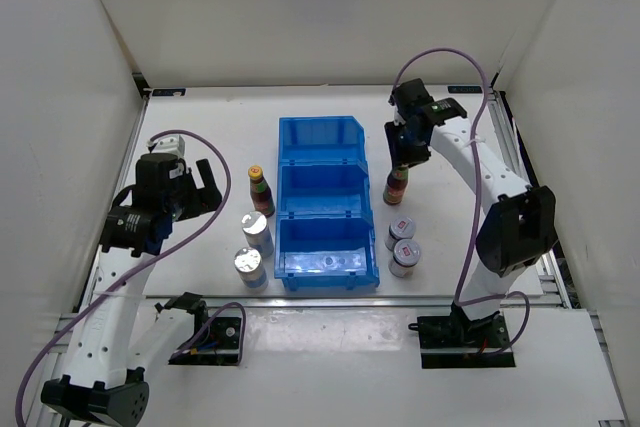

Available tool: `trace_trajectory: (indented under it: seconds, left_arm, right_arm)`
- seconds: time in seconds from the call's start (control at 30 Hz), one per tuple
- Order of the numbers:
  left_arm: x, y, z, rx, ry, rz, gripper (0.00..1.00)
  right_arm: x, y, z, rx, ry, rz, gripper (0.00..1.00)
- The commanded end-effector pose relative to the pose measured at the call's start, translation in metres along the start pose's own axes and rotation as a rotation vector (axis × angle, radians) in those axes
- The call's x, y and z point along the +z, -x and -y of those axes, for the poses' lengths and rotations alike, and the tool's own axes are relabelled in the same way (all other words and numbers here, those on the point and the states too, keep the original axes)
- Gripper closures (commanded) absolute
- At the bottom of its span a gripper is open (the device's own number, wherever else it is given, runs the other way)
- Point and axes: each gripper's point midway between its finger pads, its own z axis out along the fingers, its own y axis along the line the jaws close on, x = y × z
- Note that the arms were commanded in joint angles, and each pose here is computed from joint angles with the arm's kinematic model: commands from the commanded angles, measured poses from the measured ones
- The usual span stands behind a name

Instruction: Organize the condiment bottles

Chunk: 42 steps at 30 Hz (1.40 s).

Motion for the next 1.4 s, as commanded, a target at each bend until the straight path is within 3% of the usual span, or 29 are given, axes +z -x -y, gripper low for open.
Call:
trace_trajectory:
  seconds: [0.0,0.2,0.47,0.8,1.03,1.17,1.33,1.37]
  left_arm:
    - [-0.004,0.005,0.0,-0.008,0.004,0.021,0.0]
    - [0.0,0.001,0.0,-0.014,0.011,0.002,0.0]
    - [0.008,-0.002,0.0,-0.019,0.022,-0.029,0.0]
    - [0.003,0.0,0.0,-0.022,0.014,-0.008,0.0]
    - [-0.002,0.002,0.0,-0.025,0.007,0.012,0.0]
    - [-0.004,0.006,-0.001,-0.017,0.013,0.024,0.0]
    - [-0.004,0.006,-0.001,-0.017,0.013,0.024,0.0]
    - [-0.004,0.006,-0.002,-0.008,0.013,0.024,0.0]
  right_arm:
    - [-0.039,0.031,0.008,0.006,-0.044,0.132,0.88]
    - [-0.097,0.065,-0.002,-0.033,-0.021,0.283,0.99]
    - [-0.126,0.069,-0.065,-0.232,0.103,0.333,0.99]
    - [-0.092,0.06,-0.11,-0.308,0.182,0.247,0.99]
    - [-0.034,0.039,-0.119,-0.263,0.196,0.183,1.0]
    - [-0.025,0.031,-0.115,-0.204,0.181,0.198,1.0]
    - [-0.018,0.018,-0.114,-0.21,0.182,0.144,0.83]
    - [-0.014,0.014,-0.115,-0.213,0.185,0.122,0.67]
